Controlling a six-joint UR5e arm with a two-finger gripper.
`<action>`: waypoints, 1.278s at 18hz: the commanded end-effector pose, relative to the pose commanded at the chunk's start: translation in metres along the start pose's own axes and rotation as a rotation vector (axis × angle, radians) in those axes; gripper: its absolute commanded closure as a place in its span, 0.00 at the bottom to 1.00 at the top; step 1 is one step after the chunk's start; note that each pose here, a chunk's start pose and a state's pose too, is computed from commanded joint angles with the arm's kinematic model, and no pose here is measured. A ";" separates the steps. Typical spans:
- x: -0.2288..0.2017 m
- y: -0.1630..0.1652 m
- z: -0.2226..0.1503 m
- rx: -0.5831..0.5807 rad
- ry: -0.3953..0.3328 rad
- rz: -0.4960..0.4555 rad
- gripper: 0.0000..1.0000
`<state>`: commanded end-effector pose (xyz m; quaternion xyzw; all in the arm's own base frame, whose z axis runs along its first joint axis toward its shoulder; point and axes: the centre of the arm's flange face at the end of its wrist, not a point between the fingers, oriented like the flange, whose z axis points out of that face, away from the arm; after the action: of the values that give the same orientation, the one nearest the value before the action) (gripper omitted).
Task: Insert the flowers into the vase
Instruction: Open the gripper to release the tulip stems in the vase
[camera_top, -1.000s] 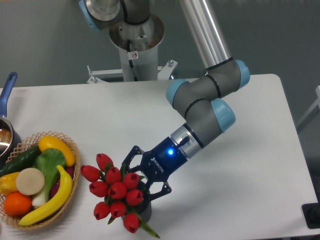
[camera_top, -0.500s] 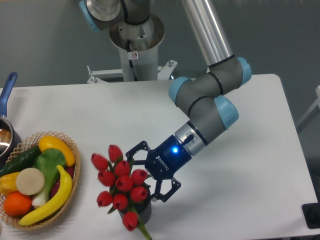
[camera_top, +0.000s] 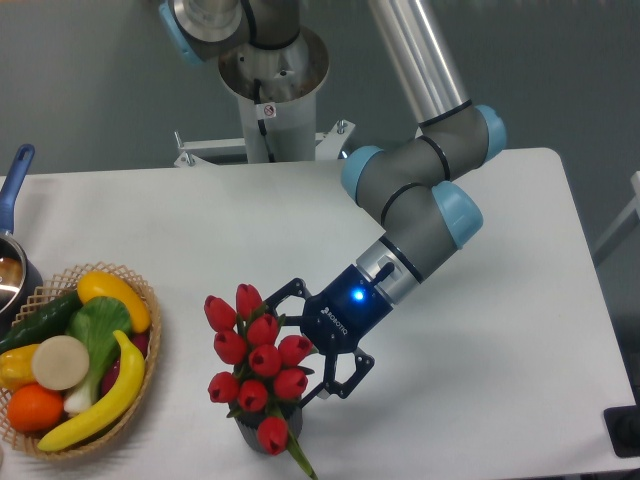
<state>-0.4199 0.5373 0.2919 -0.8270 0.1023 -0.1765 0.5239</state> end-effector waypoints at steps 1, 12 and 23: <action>0.000 -0.001 0.000 -0.001 -0.001 0.001 0.00; -0.002 -0.012 -0.014 -0.081 -0.077 -0.019 0.00; 0.005 -0.015 -0.022 -0.196 -0.160 -0.010 0.00</action>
<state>-0.4245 0.5238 0.3146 -0.8861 0.0729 -0.1016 0.4463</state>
